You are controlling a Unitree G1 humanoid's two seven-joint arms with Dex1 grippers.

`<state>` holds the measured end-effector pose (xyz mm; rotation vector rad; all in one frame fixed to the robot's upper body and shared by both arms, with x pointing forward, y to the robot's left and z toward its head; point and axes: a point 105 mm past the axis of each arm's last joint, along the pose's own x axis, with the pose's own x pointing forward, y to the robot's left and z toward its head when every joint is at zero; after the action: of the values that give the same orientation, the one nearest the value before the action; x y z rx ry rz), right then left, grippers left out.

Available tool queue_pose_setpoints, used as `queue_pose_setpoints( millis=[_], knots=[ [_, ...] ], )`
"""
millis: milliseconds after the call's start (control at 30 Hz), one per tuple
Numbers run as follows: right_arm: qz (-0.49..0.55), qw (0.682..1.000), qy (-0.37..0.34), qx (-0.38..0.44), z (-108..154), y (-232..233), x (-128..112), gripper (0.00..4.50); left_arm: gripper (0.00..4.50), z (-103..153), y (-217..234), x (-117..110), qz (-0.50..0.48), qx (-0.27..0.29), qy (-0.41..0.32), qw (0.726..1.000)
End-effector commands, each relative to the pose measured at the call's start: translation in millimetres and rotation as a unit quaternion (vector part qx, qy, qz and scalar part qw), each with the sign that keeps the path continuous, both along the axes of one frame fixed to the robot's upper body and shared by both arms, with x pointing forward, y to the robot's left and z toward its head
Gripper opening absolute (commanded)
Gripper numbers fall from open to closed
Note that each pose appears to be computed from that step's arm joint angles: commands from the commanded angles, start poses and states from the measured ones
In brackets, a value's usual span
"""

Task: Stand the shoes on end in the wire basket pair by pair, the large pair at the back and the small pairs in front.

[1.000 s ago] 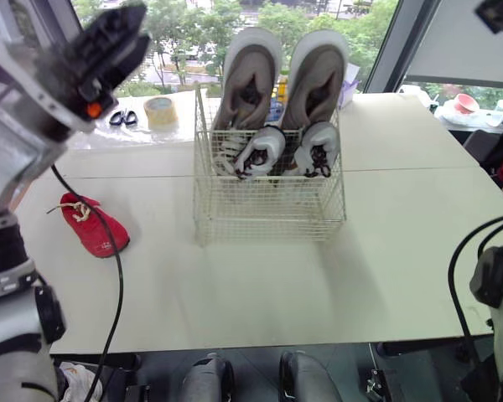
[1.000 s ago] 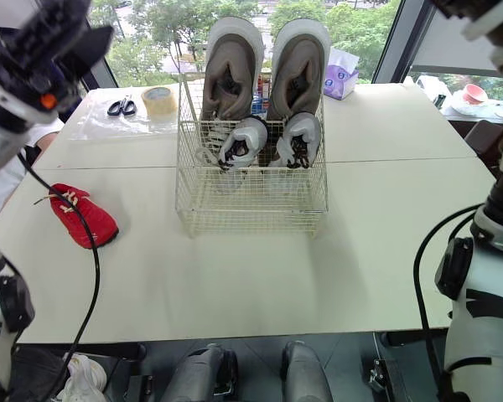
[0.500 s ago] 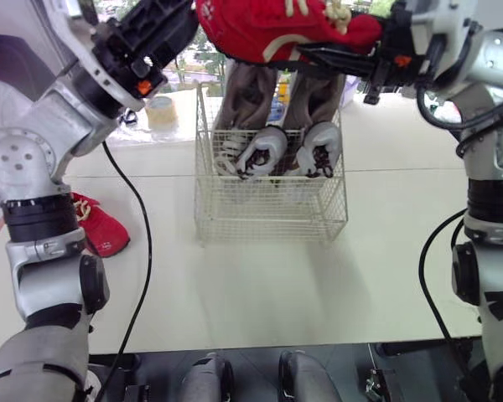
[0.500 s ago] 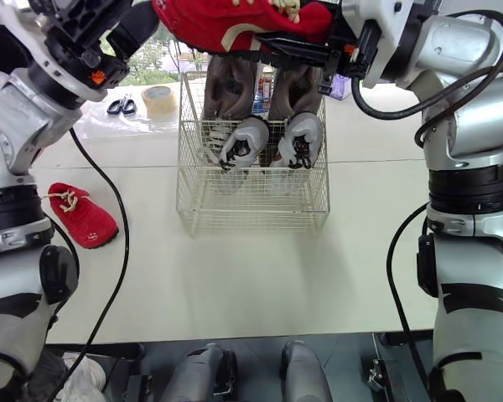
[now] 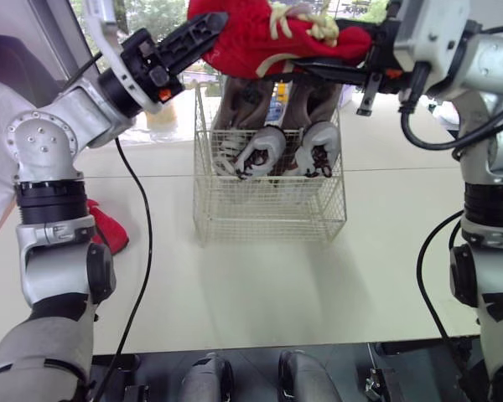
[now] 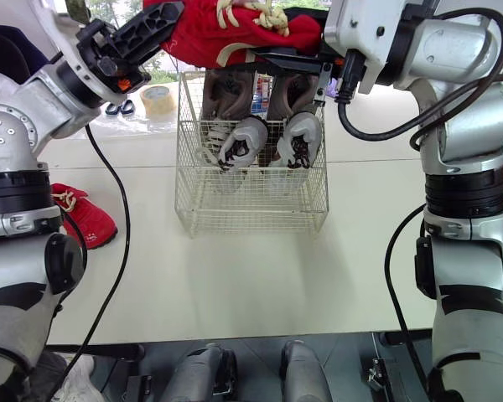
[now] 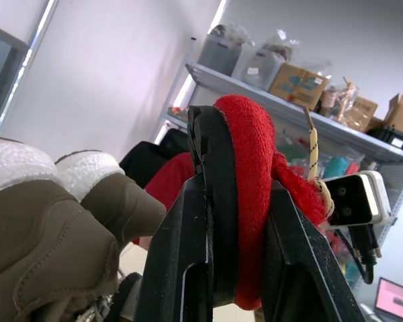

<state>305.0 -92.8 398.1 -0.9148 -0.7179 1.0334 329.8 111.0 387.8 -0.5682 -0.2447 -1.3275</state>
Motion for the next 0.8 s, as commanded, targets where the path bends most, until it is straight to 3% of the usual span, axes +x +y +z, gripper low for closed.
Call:
queue_pose_setpoints(
  millis=[33,167,200,300,367,533,633,800],
  knots=[
    [0.003,1.000,-0.016,-0.007,3,-1,-9,2.04,0.23,20,4,-14,-0.007,-0.036,-0.024,0.999],
    [-0.043,0.991,0.054,0.116,7,-40,7,4.13,0.23,32,29,-25,0.022,-0.139,-0.024,0.990],
    [-0.045,0.984,0.070,0.155,9,-47,9,4.48,0.23,34,36,-27,0.032,-0.161,-0.024,0.986],
    [-0.027,0.956,0.119,0.267,13,-59,12,4.48,0.23,39,48,-32,0.054,-0.213,-0.025,0.975],
    [0.049,0.882,0.212,0.417,11,-59,15,4.48,0.23,43,55,-35,0.074,-0.271,-0.030,0.959],
    [0.193,0.731,0.366,0.542,2,-14,10,4.48,0.23,33,41,-20,0.108,-0.321,0.000,0.941],
    [0.227,0.690,0.402,0.557,4,6,4,4.48,0.23,28,31,-19,0.105,-0.326,0.003,0.940],
    [0.266,0.657,0.427,0.562,13,35,-6,4.48,0.23,14,4,-20,0.096,-0.292,0.002,0.952]
  ],
)
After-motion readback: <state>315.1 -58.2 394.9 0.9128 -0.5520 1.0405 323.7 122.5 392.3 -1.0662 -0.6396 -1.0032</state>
